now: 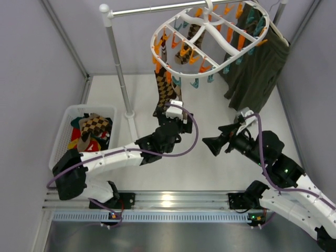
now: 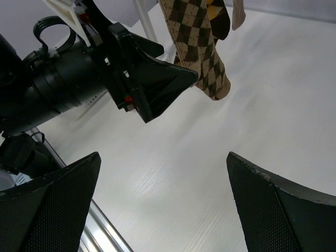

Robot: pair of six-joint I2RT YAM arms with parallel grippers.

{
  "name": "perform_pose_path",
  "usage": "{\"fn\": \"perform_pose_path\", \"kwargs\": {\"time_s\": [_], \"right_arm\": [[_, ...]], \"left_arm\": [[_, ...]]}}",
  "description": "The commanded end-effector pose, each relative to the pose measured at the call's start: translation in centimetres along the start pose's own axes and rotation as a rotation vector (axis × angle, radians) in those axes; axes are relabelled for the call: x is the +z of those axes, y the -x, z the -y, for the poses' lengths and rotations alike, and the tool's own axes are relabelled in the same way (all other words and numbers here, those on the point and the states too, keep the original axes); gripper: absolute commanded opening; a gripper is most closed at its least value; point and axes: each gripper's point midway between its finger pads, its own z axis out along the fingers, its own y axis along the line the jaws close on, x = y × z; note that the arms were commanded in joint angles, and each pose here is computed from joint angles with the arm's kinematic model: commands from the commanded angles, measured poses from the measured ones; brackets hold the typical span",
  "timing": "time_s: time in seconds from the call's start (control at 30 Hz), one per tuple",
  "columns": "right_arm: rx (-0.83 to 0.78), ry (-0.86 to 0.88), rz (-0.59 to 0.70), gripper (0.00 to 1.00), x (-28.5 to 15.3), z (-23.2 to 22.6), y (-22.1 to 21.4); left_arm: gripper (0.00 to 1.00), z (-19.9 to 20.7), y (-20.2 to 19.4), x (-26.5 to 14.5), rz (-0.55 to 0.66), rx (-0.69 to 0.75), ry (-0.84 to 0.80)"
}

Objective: Remove the socks clipped to the hanger

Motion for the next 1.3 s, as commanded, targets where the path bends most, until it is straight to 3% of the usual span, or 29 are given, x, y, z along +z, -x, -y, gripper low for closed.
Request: {"fn": "perform_pose_path", "kwargs": {"time_s": [0.0,0.07,0.13,0.27,0.3,0.37,0.43,0.53,0.7,0.87,1.27], "right_arm": [[0.007,-0.002,0.042,0.99,0.0,-0.1,1.0],[0.006,-0.003,0.044,1.00,0.0,-0.1,1.0],[0.013,0.001,0.051,0.99,-0.1,-0.2,1.3],[0.031,-0.020,0.114,0.99,-0.8,-0.2,3.3],[0.057,-0.034,0.151,1.00,-1.2,-0.2,4.6],[0.092,-0.093,0.244,1.00,-2.2,0.4,7.6],[0.121,-0.095,0.301,0.99,-2.8,0.1,9.7],[0.135,-0.037,0.283,0.99,-2.5,-1.8,12.5],[0.103,-0.014,0.195,0.99,0.4,-3.7,15.8],[0.072,-0.046,0.138,0.85,2.8,-4.2,17.9],[-0.194,-0.330,0.022,0.80,8.3,-7.0,17.9]], "left_arm": [[0.93,-0.2,3.8,1.3,0.119,-0.046,0.090],[0.88,0.5,2.8,2.1,0.104,-0.020,0.086],[0.73,0.6,2.6,2.4,0.102,-0.025,0.095],[0.59,0.3,1.7,2.7,0.105,-0.024,0.118],[0.51,0.3,1.3,2.7,0.100,-0.022,0.114],[0.20,0.5,1.1,2.6,0.100,-0.042,0.102],[0.06,0.4,0.7,2.5,0.102,-0.058,0.094],[0.01,0.2,0.4,2.2,0.114,-0.081,0.097],[0.00,0.1,0.5,2.2,0.133,-0.096,0.124],[0.00,0.4,0.7,2.2,0.144,-0.053,0.200],[0.00,0.7,0.4,2.5,0.141,-0.029,0.236]]}}
